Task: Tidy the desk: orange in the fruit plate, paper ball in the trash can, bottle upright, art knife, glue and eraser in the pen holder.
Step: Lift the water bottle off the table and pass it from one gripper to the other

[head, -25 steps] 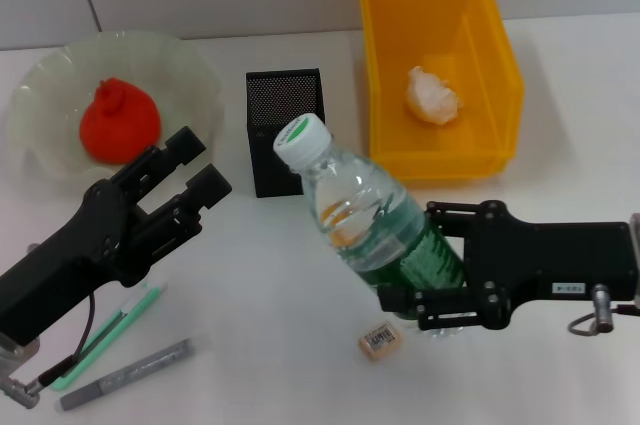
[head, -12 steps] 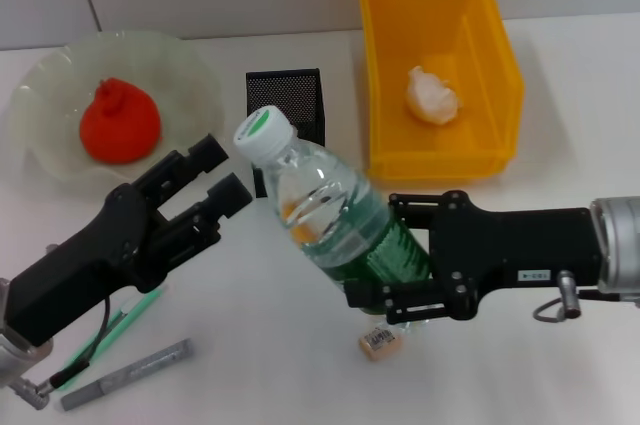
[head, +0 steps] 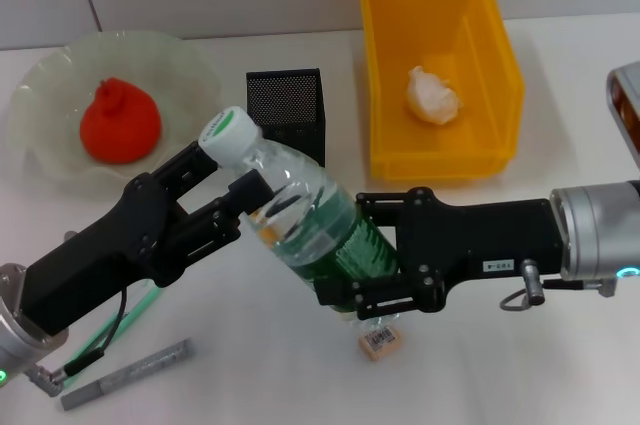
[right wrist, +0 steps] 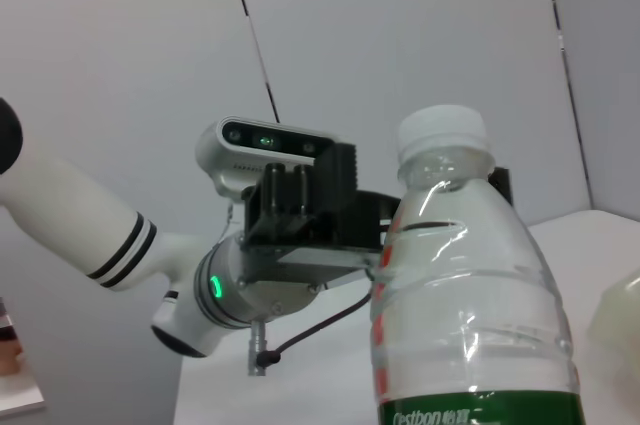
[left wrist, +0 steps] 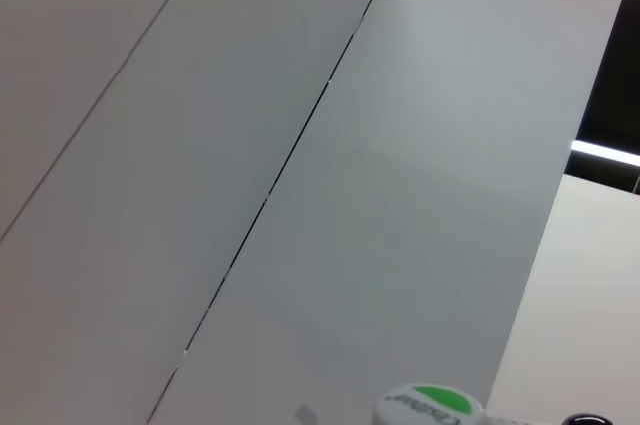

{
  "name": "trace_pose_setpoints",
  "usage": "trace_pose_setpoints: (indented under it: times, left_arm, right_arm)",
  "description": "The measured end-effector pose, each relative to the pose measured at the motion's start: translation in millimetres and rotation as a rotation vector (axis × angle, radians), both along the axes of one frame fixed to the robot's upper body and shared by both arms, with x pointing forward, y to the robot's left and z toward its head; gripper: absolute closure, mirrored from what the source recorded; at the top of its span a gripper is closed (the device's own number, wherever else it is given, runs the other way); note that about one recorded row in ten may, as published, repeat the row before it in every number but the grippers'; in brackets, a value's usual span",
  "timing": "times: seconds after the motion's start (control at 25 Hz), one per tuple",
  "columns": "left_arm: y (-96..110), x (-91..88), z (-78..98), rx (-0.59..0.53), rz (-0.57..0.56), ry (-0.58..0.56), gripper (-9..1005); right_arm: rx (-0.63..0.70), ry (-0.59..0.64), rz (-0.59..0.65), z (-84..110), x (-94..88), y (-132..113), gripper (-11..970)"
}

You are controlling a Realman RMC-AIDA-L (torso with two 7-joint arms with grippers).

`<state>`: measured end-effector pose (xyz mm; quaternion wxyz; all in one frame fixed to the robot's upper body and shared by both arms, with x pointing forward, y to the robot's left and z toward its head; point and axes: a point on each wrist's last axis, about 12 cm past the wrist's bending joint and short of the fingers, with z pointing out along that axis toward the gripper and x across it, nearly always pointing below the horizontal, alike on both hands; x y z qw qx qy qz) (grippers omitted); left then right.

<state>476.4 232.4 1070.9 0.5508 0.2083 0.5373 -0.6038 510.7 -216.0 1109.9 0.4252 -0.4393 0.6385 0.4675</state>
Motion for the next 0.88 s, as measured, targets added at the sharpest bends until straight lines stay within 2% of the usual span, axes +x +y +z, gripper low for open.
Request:
trace_pose_setpoints:
  times: [0.32,0.76,0.88]
  left_arm:
    - [-3,3.1,1.9,-0.010,-0.004,-0.002,270]
    - [-5,7.6,-1.9,0.014,0.003,0.052,272]
    - [-4,7.9,-1.6,0.012,0.004,0.051,352]
  right_arm:
    - [-0.011,0.005,0.044,-2.3,2.3,13,193]
    - [-0.011,0.011,0.052,-3.3,2.8,15,194]
    - [-0.011,0.011,0.053,-3.3,2.7,15,193]
